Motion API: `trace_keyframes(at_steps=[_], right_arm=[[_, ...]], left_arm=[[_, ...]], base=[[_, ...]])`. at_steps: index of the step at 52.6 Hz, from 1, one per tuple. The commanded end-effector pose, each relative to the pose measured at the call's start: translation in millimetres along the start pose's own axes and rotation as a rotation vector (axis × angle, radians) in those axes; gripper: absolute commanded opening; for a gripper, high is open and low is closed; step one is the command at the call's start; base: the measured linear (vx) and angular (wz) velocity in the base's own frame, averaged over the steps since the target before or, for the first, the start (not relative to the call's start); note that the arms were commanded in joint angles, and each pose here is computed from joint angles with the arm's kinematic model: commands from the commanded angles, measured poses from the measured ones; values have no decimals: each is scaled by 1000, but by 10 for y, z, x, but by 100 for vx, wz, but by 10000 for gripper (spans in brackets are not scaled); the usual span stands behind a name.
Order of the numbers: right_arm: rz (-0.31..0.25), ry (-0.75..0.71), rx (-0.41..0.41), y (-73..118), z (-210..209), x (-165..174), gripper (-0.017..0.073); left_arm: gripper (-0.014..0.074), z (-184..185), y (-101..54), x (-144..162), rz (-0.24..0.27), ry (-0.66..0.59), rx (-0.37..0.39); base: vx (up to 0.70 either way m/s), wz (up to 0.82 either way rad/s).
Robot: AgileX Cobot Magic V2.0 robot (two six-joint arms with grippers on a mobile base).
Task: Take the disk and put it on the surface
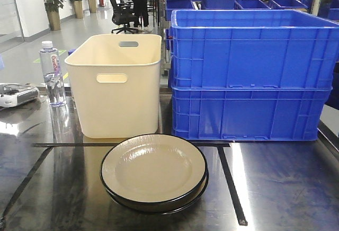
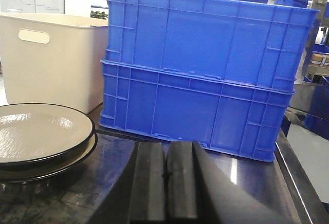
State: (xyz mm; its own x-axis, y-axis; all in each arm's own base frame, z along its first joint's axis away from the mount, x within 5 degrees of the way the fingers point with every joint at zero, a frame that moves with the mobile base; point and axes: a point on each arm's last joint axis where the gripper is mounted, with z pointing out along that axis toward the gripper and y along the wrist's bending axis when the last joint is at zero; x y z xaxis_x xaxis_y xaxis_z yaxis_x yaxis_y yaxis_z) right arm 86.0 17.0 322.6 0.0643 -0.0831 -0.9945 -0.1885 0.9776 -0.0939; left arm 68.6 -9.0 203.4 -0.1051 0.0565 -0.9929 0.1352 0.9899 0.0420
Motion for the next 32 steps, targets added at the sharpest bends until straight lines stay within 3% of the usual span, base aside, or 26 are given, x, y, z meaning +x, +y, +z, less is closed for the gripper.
trace_keyframes(at_steps=[1,5,11,17,32], right_arm=[[1,-112,22,-27,-9,-176,-9],[1,-112,22,-27,-9,-176,-9],[1,-112,22,-27,-9,-176,-9],[1,-114,22,-27,-12,-178,-9],[1,-114,22,-27,-12,-178,-9]], left_arm=[[-5,-40,5,83,-53,-111,-15],[-5,-87,12,133,-34,-37,-34],[-5,-119,40,146,2,-68,-89],[-5,-120,58,137,1,-75,-121],[-5,-120,58,136,-5,-73,-120]], base=[[0,0],[0,0],[0,0],[0,0],[0,0]])
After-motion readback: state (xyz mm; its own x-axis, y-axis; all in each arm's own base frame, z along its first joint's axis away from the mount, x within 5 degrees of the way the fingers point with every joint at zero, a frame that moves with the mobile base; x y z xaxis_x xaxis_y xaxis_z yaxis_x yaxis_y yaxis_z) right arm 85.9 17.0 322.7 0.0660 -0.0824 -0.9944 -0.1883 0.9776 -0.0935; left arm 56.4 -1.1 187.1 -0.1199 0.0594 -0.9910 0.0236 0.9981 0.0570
